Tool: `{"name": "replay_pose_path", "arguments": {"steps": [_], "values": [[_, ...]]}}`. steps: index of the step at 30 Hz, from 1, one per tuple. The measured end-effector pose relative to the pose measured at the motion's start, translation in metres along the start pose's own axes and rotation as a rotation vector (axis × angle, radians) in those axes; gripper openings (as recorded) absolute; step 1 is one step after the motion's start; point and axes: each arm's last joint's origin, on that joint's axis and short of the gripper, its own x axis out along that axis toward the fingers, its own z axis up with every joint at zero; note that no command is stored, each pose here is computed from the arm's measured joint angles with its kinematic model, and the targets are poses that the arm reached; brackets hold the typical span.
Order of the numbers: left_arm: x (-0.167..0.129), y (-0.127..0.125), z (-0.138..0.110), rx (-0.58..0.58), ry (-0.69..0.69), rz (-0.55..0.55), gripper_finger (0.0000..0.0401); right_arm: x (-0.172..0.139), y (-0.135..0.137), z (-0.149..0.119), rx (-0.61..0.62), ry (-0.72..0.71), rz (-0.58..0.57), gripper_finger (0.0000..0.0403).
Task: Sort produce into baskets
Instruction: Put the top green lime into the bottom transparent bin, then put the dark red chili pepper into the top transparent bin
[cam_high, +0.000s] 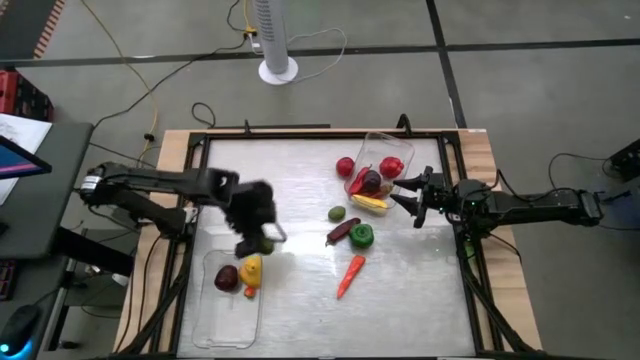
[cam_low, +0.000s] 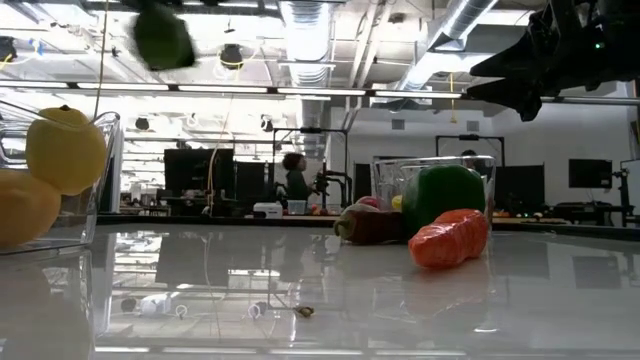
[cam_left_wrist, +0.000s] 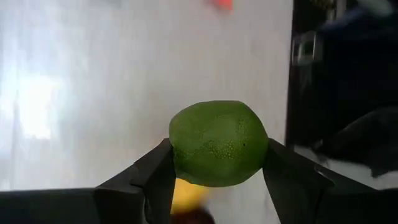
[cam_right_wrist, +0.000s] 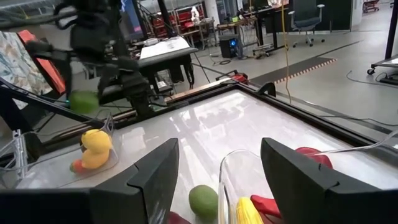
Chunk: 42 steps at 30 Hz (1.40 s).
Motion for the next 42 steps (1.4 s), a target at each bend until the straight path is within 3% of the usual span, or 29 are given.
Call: {"name": "replay_pose_path", "arguments": {"steps": [5,10,17,25,33,37,42], "values": [[0.011,-0.030,-0.032,-0.122,0.154,0.129,0.0201,0.000,0.000,-0.001,0.006,0.005,-0.001,0.0256],[0.022,-0.045,-0.051,-0.211,0.169,0.320,0.0243,0.000,0.000,0.001,0.001,-0.006,0.000,0.0256],[0.026,-0.046,-0.052,-0.255,0.204,0.320,0.0331,0.000,0.000,0.002,0.005,-0.022,0.005,0.0256],[0.039,-0.023,-0.003,-0.094,-0.135,0.433,0.0339,0.000,0.000,0.002,0.004,-0.023,0.005,0.0256],[0.106,0.009,0.050,0.043,-0.239,0.482,0.0321,0.000,0.000,0.002,0.001,-0.019,0.004,0.0256],[0.138,0.022,0.065,0.053,-0.286,0.478,0.0311,0.000,0.000,0.002,0.000,-0.017,0.004,0.0256],[0.164,0.033,0.075,0.145,-0.337,0.521,0.0297,0.000,0.000,0.002,0.001,-0.019,0.005,0.0256]]}}
